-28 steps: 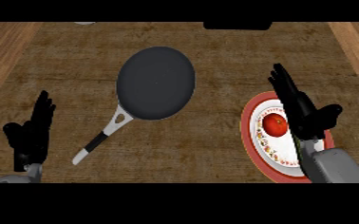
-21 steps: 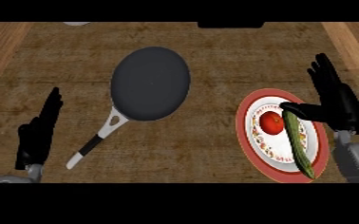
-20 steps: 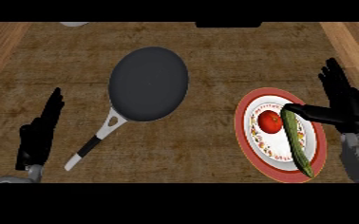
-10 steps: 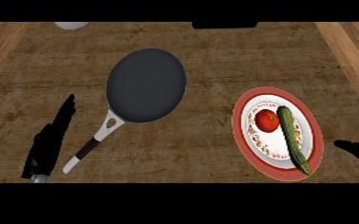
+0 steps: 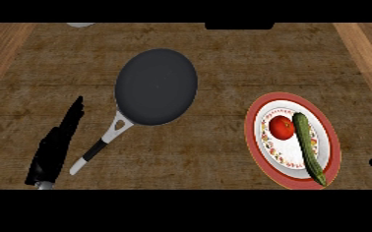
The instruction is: Pick the squash from the plate and place it in the pan
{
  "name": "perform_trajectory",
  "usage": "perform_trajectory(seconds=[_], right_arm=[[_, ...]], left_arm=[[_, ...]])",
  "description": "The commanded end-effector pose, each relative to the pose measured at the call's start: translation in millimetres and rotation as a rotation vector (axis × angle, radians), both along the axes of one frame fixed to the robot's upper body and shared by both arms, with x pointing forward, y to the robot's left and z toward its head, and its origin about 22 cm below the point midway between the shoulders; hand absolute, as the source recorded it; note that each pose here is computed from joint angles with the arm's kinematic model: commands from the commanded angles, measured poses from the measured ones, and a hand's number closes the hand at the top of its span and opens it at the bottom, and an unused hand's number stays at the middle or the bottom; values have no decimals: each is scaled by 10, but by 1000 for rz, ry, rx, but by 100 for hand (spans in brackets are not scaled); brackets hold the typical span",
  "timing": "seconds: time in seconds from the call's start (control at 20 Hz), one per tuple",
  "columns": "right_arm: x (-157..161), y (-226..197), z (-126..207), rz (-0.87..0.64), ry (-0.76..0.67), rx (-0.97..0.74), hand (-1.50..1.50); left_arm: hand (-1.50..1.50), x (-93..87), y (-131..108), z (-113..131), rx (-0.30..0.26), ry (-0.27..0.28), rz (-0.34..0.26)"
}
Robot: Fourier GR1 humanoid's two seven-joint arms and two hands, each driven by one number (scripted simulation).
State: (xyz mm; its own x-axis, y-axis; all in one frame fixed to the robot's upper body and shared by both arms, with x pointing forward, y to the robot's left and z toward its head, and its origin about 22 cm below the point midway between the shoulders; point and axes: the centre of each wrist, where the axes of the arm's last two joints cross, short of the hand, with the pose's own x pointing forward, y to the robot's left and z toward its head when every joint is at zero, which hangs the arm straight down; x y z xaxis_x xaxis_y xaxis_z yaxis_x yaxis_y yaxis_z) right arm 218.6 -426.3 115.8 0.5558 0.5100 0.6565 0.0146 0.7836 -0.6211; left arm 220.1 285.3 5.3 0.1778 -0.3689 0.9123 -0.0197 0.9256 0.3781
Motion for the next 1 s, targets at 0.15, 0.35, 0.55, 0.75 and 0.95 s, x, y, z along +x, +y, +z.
perform_trajectory(seconds=[0.15, 0.35, 0.55, 0.75, 0.95], right_arm=[[398, 374, 286, 136, 148, -12, -150], [573, 304, 147, 119, 232, 7, -150], [785, 734, 156, 172, 305, 6, -150], [791, 795, 174, 223, 416, -51, -150], [1000, 916, 218, 254, 535, -86, -150]], left_arm=[[0, 89, -47, -33, 5, -23, -19], [0, 39, -14, 44, 10, 10, -24], [0, -1, -124, 75, 16, -18, -18], [0, 17, -35, 27, 5, 10, -25], [0, 160, -16, 82, 3, -13, -6]])
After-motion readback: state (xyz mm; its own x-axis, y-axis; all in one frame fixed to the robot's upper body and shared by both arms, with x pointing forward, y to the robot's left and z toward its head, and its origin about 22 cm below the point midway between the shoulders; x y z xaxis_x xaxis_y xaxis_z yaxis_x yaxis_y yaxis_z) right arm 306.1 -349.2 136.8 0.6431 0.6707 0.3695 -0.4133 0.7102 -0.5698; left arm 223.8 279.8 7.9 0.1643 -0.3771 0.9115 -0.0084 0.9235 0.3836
